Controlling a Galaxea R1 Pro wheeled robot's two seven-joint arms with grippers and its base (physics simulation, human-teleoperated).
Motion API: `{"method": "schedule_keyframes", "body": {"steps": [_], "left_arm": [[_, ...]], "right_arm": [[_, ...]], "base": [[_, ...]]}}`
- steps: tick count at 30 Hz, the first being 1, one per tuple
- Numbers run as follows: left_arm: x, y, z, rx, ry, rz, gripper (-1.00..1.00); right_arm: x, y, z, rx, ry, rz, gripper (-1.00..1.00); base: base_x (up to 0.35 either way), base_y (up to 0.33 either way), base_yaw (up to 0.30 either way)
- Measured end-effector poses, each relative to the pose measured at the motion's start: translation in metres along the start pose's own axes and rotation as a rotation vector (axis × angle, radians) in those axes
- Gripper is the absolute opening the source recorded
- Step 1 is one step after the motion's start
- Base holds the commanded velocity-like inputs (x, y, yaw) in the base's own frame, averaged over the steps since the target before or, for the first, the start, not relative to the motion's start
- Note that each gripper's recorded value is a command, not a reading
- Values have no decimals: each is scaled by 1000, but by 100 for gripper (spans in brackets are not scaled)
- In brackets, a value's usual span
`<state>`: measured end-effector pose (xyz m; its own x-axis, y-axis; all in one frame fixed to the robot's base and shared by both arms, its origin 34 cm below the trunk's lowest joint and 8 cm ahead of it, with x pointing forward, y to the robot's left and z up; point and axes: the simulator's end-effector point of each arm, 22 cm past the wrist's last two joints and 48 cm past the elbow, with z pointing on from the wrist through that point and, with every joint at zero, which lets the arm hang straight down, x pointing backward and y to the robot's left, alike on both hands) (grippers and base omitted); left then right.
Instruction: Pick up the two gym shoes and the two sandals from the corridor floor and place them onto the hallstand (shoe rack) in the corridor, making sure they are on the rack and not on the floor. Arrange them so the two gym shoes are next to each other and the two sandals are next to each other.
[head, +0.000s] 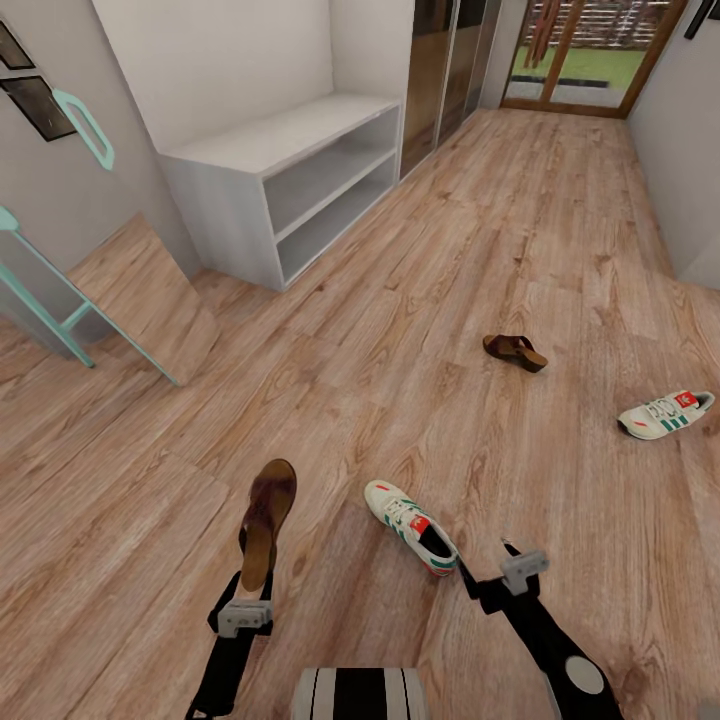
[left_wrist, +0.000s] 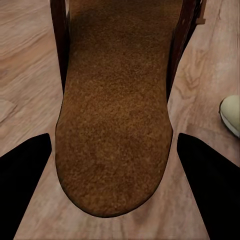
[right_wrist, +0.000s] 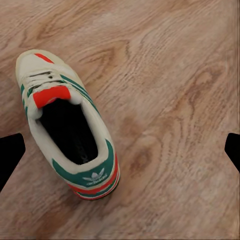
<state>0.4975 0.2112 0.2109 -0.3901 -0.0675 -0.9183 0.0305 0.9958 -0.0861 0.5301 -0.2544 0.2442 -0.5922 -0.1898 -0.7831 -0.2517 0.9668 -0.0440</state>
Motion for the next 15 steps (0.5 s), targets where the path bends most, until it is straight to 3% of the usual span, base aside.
{"method": "schedule_keyframes", "body": {"steps": [9, 15], "left_arm": [[-5, 3, 15, -19, 9, -34, -100], [-19, -1, 12, -31, -35, -78, -100]], "right_arm": [[21, 0, -23, 5, -7, -7, 100], [28, 5, -30, 0, -7, -7, 100]], "base": [[0, 0, 0], [0, 0, 0]]}}
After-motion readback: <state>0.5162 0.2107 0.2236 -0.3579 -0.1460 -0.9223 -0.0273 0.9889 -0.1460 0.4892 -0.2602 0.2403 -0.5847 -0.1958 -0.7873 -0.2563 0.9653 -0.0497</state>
